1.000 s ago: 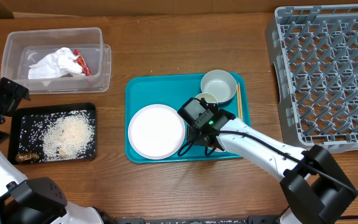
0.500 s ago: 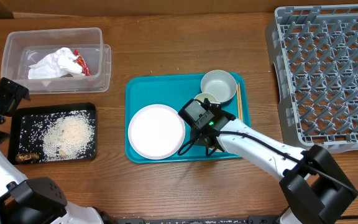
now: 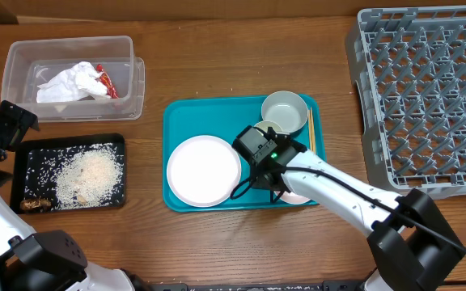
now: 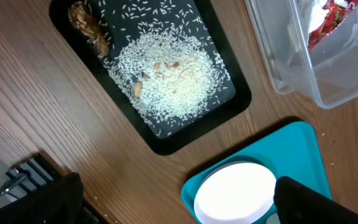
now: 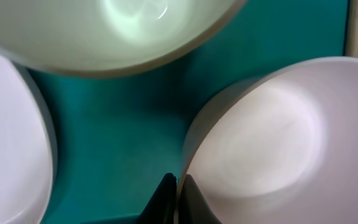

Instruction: Sort waste into correct bins and load items into the dishwasher

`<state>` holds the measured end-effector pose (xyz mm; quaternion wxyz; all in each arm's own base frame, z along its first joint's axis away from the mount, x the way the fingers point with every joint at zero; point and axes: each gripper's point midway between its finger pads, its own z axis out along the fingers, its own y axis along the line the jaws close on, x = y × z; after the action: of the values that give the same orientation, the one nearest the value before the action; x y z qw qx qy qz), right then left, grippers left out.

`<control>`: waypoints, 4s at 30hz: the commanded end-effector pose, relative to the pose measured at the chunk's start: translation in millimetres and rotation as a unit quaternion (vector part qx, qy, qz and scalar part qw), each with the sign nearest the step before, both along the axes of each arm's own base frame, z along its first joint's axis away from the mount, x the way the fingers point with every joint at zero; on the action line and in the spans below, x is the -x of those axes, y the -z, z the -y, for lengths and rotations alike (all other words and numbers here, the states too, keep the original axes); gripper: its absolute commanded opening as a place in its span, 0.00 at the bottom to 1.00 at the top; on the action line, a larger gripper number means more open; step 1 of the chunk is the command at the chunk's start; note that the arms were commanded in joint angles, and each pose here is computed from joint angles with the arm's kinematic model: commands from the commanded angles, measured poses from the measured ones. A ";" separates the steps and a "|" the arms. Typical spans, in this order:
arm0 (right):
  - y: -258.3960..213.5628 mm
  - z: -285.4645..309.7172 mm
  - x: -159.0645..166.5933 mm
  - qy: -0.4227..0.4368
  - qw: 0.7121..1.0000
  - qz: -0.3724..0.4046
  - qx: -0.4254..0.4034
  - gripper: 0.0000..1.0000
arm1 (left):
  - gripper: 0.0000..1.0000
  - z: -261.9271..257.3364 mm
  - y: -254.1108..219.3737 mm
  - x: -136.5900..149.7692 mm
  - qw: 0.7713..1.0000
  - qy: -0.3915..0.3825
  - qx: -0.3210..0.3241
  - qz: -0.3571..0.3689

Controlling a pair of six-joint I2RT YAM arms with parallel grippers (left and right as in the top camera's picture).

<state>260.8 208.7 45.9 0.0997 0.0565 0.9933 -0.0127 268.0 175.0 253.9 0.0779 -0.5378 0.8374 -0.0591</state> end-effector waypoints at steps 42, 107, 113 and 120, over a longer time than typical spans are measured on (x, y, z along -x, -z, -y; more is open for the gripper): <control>-251.7 440.2 -164.3 0.222 0.859 0.414 -0.203 0.04 | 1.00 1.5 0.5 0.2 1.000 -0.005 -0.001 -0.003; -250.2 574.5 -47.7 0.507 0.731 0.422 -0.176 0.43 | 1.00 1.5 0.5 0.2 1.000 -0.005 -0.001 -0.003; -210.5 569.2 -103.6 0.512 0.757 0.393 -0.104 0.35 | 1.00 1.5 0.5 0.2 1.000 -0.005 -0.001 -0.003; -142.5 575.5 -141.4 0.509 0.787 0.346 -0.042 0.23 | 1.00 1.5 0.5 0.2 1.000 -0.005 -0.001 -0.003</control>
<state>405.8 -346.2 204.0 0.4203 0.5515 0.7180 0.0598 268.0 175.0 253.9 0.0779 -0.5378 0.8374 -0.0591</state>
